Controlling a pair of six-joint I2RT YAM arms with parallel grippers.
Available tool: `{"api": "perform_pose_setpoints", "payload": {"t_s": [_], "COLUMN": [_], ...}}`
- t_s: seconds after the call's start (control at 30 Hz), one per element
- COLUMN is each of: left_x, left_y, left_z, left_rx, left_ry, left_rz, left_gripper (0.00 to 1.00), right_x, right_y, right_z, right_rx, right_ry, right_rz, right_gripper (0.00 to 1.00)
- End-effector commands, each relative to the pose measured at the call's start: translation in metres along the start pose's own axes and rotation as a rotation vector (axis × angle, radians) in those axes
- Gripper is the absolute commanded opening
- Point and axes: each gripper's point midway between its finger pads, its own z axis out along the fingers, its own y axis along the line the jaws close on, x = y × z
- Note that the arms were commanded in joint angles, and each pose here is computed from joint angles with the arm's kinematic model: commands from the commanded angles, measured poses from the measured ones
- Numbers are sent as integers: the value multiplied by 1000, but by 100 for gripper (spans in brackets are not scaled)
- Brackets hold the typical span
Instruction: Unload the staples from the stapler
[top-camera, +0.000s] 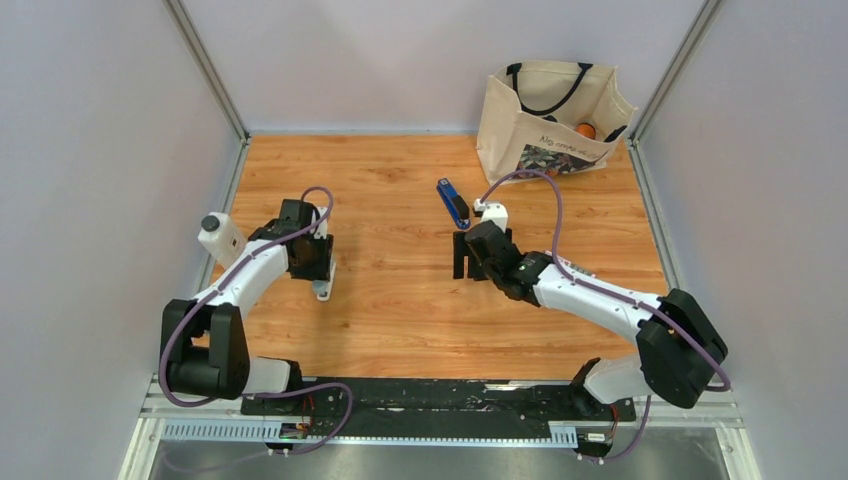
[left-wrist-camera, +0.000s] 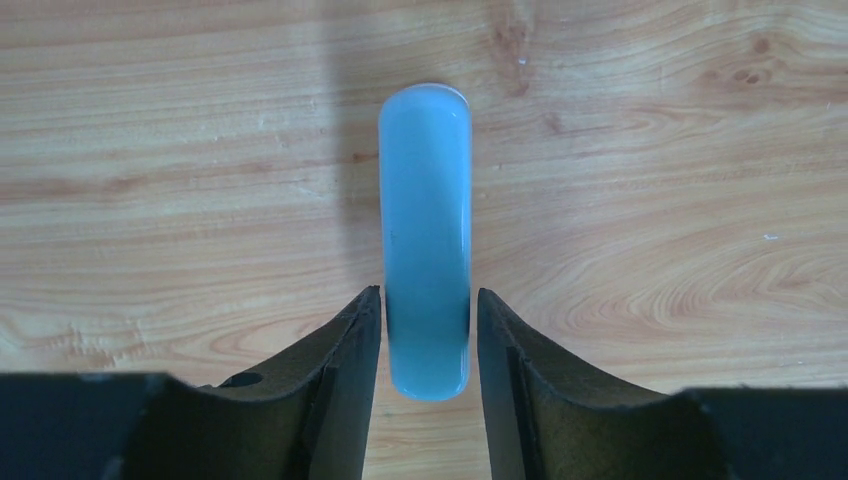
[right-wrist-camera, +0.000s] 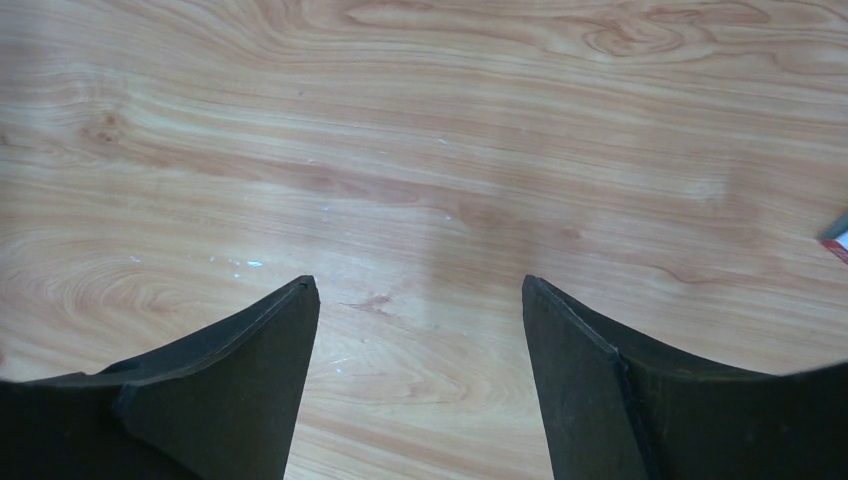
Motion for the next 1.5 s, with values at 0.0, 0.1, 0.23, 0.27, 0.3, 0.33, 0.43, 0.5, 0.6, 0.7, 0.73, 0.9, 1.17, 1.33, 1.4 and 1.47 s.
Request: {"api": "perform_pose_setpoints", "payload": {"t_s": [0.0,0.1,0.23,0.27,0.3,0.33,0.43,0.5,0.6,0.7,0.73,0.9,1.17,1.33,1.4,1.47], "left_x": [-18,-21,-28,-30,-36,-41,-53,-61,-70,-73,-72,-59,-58,-46,-42,-40], "left_y": [-8,-19,-31,-35,-40,-41,-37,-28,-15,2,6,23,45,51,53,54], "left_z": [-4,-9,-27,-33,-42,-51,-75,-91,-116,-134,-139,-144,-149,-139,-137,-137], "left_rx": [5,55,120,138,164,173,146,123,132,103,94,98,230,274,266,250], "left_ry": [-84,-99,-146,-150,-167,-174,-205,-246,-315,-341,-341,-330,-304,-228,-231,-244], "left_rz": [6,15,21,24,37,45,77,73,32,-7,-4,4,-90,-115,-106,-96], "left_gripper": [58,76,83,83,84,84,84,84,84,85,85,85,86,86,86,86], "right_x": [-23,-22,-20,-20,-19,-20,-22,-21,-22,-19,-15,-4,13,23,26,30], "right_y": [26,40,52,55,58,63,85,106,140,179,188,231,289,311,317,321], "right_z": [-2,-3,-3,-2,0,2,7,10,15,21,25,34,43,52,55,59], "right_rx": [-43,-76,-88,-83,-78,-75,-68,-63,-87,-138,-149,-218,-264,-298,-307,-308], "right_ry": [-59,-54,-40,-37,-31,-30,-17,-5,3,12,22,59,70,73,72,72], "right_rz": [40,30,20,21,21,19,-4,-27,-68,-100,-110,-136,-179,-163,-160,-162], "right_gripper": [78,78,79,79,79,81,84,85,87,87,87,86,85,83,82,82]}}
